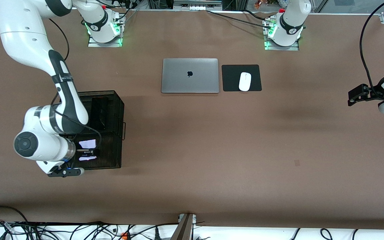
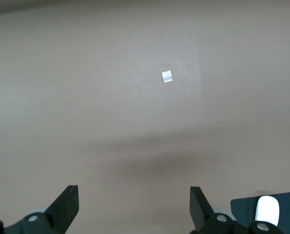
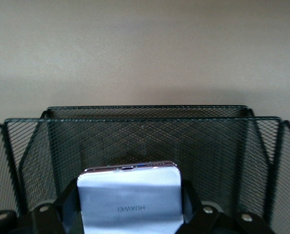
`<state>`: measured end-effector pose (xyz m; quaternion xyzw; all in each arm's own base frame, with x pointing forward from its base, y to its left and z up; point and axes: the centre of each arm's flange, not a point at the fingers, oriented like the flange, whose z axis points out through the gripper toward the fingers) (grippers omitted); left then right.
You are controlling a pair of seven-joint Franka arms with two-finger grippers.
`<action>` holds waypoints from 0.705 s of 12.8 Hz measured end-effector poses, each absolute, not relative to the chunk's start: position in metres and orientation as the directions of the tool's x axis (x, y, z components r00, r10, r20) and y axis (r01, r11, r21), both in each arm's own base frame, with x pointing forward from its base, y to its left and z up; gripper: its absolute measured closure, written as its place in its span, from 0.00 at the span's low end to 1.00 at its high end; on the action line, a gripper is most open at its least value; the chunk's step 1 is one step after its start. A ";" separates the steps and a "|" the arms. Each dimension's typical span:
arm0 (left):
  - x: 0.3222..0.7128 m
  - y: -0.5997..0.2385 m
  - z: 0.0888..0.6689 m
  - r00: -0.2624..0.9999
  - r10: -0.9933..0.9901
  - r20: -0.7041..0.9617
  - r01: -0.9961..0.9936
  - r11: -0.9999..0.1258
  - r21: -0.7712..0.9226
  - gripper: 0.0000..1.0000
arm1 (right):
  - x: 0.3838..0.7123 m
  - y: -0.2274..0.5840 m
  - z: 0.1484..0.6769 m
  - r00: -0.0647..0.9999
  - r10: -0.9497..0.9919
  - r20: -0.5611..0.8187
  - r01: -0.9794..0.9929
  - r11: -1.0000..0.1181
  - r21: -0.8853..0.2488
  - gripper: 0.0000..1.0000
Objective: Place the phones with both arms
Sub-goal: 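Carry the white phone into the basket and open the right gripper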
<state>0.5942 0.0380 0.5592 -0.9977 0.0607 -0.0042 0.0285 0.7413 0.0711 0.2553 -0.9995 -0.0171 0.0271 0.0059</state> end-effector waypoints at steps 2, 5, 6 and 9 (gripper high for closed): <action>0.594 0.039 0.559 0.993 -0.120 0.005 -0.120 -0.991 -0.057 0.00 | 0.743 0.070 0.248 0.999 0.017 -0.045 0.017 -1.000 -0.013 0.07; 0.594 0.039 0.559 0.993 -0.120 0.005 -0.120 -0.991 -0.057 0.00 | 0.749 0.068 0.270 1.000 0.015 -0.013 0.014 -1.000 -0.014 0.00; 0.594 0.039 0.559 0.993 -0.120 0.005 -0.120 -0.991 -0.057 0.00 | 0.749 0.068 0.287 1.000 0.014 -0.020 0.014 -1.000 -0.011 0.00; 0.594 0.039 0.559 0.993 -0.120 0.005 -0.120 -0.991 -0.057 0.00 | 0.733 0.066 0.376 0.999 0.014 -0.050 0.015 -1.000 0.004 0.00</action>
